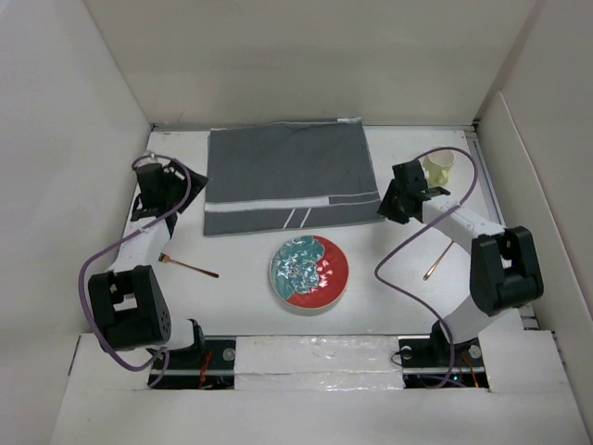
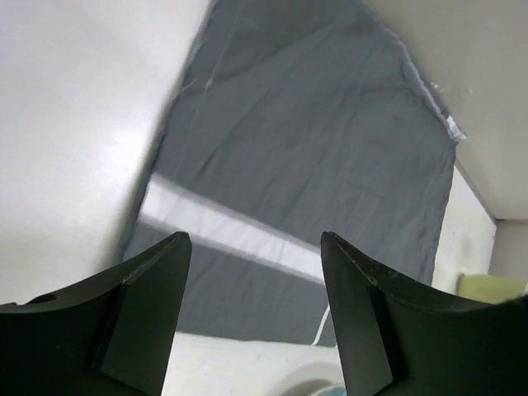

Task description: Set the dinner table for one person

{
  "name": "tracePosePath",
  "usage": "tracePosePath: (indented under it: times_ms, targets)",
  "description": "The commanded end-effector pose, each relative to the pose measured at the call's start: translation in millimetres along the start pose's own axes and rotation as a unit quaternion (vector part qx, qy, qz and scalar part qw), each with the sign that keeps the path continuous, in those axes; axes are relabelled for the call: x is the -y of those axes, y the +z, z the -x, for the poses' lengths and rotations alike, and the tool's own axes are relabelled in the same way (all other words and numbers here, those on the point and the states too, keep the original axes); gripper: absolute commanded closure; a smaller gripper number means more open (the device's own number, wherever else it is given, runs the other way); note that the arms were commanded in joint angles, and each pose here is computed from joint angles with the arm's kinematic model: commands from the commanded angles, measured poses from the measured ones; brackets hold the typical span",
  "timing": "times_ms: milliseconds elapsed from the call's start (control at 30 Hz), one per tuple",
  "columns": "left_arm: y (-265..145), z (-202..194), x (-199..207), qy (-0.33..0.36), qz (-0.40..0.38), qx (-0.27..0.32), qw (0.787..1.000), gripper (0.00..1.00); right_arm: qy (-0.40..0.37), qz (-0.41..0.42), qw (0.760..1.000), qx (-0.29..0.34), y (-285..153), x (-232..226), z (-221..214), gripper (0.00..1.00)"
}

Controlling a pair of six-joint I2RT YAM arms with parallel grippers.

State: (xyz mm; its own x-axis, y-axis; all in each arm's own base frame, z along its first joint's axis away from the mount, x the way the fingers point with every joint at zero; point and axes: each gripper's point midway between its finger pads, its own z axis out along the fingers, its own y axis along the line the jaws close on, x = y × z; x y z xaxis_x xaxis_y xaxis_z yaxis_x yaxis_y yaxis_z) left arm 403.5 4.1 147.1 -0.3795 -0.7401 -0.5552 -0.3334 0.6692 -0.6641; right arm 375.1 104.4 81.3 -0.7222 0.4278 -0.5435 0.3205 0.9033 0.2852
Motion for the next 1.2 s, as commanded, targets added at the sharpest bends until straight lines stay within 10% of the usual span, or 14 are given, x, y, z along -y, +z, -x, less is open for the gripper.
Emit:
tracePosePath:
  times_ms: [0,300,800,1033,1167]
  targets:
    - [-6,-17,-12,0.068,0.085,-0.024,0.994,0.39,0.075,0.012,0.997,-0.01,14,-4,10,0.51]
    - [-2,-88,-56,-0.018,0.119,-0.104,0.987,0.29,0.177,0.005,0.983,-0.046,45,-2,3,0.42]
    - [2,-107,-78,-0.043,0.167,-0.133,0.976,0.33,0.252,-0.064,0.962,-0.081,60,8,10,0.59]
    - [13,-110,-83,-0.054,0.17,-0.134,0.975,0.5,0.263,-0.087,0.958,-0.079,61,7,8,0.94]
    - [16,-115,-87,-0.053,0.173,-0.14,0.973,0.83,0.264,-0.078,0.959,-0.07,52,15,3,1.0]
